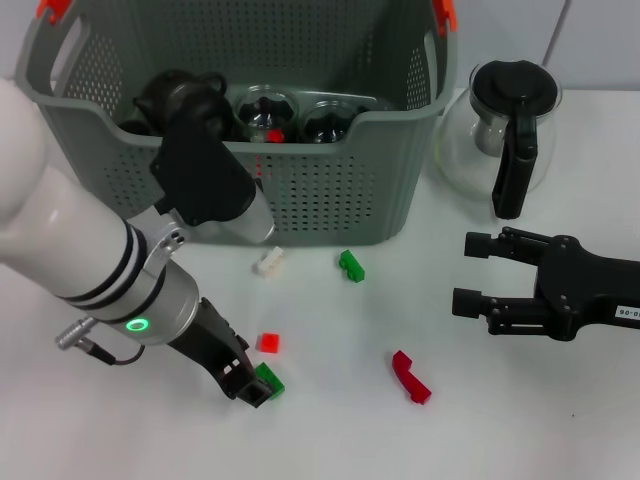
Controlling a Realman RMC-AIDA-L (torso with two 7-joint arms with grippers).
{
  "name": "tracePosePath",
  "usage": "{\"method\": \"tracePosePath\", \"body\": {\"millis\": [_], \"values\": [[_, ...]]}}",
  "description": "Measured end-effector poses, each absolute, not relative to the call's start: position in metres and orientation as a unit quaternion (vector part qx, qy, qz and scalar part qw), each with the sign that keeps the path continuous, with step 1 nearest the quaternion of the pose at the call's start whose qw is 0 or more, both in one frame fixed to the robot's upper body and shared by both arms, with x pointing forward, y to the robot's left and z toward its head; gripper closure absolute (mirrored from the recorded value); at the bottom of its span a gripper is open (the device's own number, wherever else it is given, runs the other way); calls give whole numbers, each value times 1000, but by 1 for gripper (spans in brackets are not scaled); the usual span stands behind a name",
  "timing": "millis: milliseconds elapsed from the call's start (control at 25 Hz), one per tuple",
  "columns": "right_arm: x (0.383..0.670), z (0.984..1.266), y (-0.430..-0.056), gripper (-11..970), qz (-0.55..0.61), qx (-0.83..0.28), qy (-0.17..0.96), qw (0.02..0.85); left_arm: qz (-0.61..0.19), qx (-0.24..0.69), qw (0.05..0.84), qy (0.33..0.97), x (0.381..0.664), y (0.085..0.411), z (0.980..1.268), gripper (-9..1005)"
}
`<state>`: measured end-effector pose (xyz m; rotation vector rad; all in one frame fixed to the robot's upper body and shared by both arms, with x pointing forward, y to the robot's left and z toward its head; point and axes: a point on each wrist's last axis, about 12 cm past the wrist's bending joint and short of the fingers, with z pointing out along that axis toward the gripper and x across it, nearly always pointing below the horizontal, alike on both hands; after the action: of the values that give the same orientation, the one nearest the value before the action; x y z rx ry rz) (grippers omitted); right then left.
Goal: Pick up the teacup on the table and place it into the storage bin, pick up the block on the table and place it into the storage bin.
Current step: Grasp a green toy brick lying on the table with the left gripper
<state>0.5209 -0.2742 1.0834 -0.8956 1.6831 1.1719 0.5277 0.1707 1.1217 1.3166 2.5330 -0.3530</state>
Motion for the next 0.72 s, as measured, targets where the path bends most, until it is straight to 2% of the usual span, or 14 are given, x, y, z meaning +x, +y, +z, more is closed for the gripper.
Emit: {"method": "tracePosePath", "body": {"millis": [320, 720], "values": [[520, 1083, -275, 18, 470, -359, 678, 436, -84, 463, 129, 873, 526, 161, 1114, 374], [521, 1083, -275, 18, 469, -359, 679, 437, -79, 460, 126, 876, 524, 155, 1115, 376]]}}
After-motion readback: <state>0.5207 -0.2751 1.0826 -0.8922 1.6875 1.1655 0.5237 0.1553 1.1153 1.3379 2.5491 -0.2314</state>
